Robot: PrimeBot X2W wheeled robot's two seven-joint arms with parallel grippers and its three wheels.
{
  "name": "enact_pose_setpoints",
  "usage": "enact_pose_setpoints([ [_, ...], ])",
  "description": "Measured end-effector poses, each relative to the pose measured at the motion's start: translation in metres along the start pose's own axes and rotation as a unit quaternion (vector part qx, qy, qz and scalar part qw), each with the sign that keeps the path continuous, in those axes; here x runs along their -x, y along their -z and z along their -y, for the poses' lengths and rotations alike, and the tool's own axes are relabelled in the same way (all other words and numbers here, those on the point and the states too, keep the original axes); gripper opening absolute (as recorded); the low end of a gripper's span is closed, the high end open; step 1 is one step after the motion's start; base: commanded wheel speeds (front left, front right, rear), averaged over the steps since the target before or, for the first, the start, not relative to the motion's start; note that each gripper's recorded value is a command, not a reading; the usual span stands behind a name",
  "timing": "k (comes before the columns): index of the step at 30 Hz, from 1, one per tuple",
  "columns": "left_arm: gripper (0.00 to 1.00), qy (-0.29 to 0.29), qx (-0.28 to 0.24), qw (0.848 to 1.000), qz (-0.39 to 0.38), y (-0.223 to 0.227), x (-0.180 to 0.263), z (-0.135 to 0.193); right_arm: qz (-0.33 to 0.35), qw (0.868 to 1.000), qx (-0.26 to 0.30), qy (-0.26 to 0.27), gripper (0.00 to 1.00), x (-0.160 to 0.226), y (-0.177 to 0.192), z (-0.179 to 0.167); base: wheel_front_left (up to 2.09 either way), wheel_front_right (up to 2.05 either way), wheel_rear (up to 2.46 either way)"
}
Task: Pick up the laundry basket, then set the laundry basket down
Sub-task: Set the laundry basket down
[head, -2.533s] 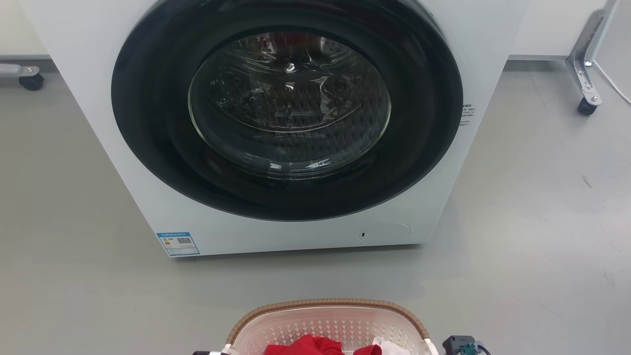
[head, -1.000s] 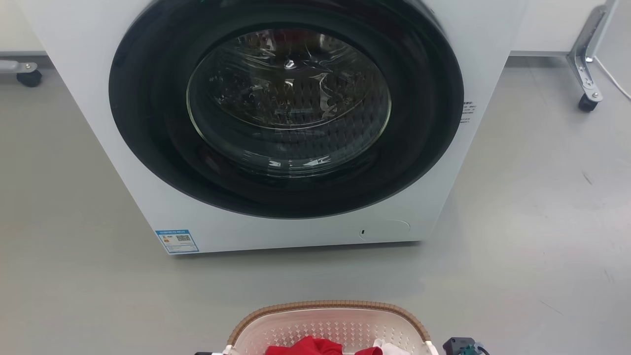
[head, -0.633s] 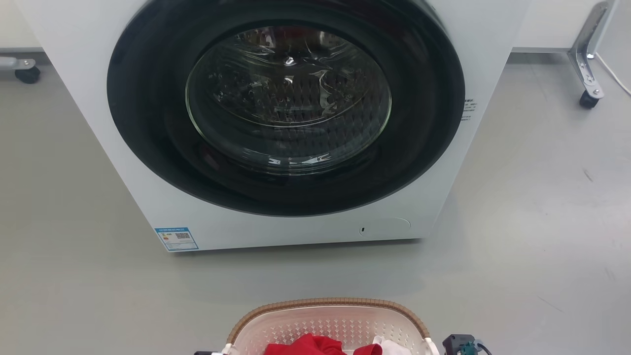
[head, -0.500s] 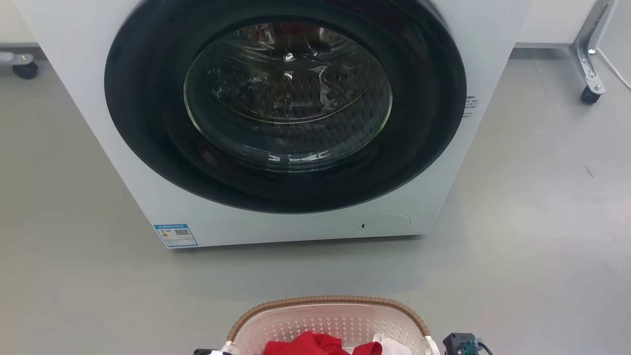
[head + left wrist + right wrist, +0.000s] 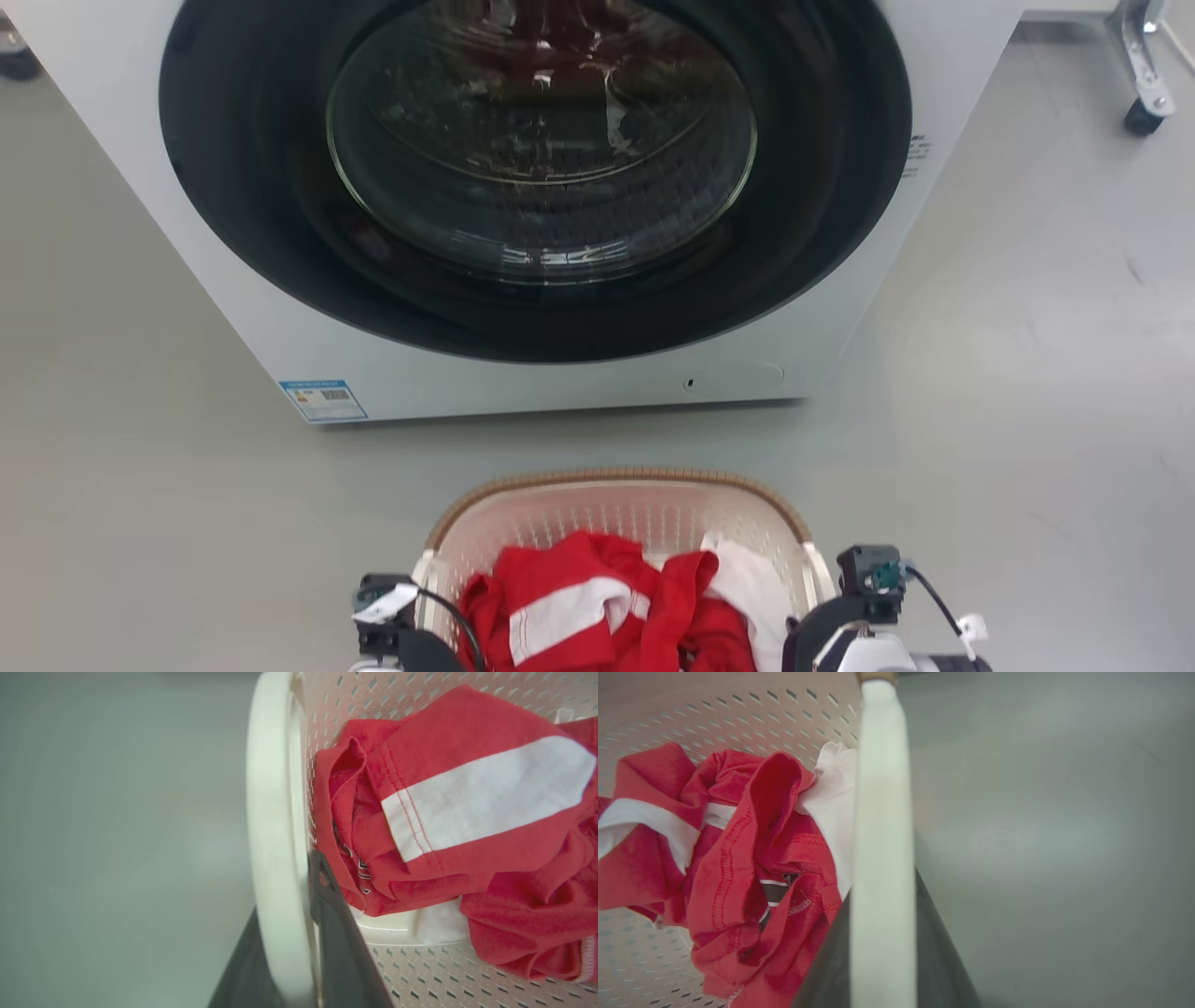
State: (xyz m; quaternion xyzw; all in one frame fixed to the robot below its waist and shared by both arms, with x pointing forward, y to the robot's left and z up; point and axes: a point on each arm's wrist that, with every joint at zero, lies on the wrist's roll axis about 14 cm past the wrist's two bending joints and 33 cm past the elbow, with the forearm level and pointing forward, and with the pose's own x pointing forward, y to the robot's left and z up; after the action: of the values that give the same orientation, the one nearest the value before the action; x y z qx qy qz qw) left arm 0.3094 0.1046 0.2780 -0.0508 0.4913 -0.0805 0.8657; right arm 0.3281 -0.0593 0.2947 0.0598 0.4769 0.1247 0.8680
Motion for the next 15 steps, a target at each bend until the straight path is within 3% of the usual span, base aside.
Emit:
enact_pose_setpoints([
  [15, 0.0, -0.009, -0.006, 0.999, 0.043, -0.07, -0.04, -0.014, 0.044, 0.999, 0.02, -0.001, 0.0, -0.05, -0.076, 0.008, 0.0, 0.0, 0.0],
])
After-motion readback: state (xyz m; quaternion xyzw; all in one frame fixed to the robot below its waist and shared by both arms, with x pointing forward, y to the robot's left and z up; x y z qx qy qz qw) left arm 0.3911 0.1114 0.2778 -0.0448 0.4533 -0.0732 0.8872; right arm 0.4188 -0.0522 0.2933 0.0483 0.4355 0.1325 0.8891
